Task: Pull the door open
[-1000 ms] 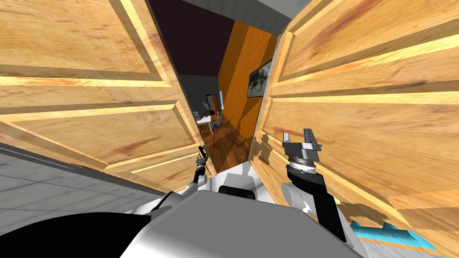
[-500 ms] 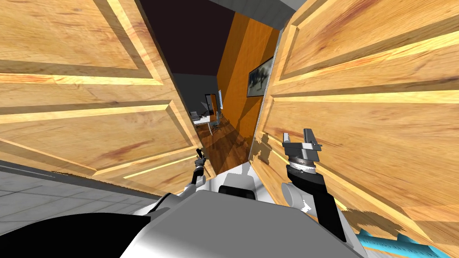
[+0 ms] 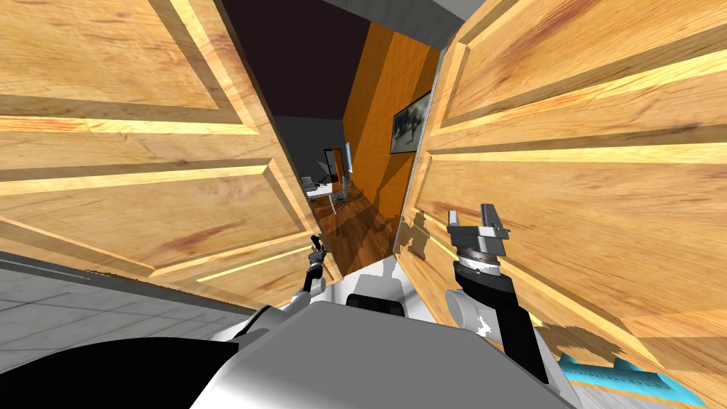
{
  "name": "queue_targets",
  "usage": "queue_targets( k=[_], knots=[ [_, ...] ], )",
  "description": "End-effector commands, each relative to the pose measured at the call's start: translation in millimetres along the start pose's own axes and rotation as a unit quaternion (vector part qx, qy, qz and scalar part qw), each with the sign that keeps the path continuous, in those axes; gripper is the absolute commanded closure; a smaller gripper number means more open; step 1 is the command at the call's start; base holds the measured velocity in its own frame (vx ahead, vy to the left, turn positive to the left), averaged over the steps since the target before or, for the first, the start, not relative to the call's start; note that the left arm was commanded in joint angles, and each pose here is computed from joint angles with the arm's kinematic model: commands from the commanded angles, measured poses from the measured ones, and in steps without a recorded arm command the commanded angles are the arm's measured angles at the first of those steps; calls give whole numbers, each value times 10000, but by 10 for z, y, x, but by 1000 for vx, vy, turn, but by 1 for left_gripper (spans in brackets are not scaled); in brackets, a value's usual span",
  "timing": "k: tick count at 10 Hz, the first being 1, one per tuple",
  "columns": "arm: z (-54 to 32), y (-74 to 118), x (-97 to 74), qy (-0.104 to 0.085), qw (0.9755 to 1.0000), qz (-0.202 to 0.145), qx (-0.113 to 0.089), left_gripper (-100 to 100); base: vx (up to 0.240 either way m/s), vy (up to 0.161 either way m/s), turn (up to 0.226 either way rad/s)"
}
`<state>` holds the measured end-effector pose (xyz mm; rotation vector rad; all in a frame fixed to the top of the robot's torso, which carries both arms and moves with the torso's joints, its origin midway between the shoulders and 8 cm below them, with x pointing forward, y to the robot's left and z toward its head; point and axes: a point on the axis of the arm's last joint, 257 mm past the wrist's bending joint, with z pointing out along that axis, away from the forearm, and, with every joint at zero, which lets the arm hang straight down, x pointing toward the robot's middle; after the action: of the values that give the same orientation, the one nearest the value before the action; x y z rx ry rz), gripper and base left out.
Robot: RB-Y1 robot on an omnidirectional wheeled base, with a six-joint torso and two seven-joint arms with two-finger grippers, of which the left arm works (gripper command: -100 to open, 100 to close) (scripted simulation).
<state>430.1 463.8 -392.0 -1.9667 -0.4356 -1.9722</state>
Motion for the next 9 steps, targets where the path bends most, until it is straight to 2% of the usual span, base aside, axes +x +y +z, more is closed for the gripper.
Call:
queue_targets(
  k=[1, 7, 9],
  knots=[
    [-17, 54, -18, -23, 10000, -11, -85, 100, -182, 2, -54],
    [-19, 311, 7, -17, 9982, -45, -600, 100, -204, 24, -78],
    [-24, 363, 9, -21, 9975, -52, -705, 100, -216, 24, -70]
  ],
)
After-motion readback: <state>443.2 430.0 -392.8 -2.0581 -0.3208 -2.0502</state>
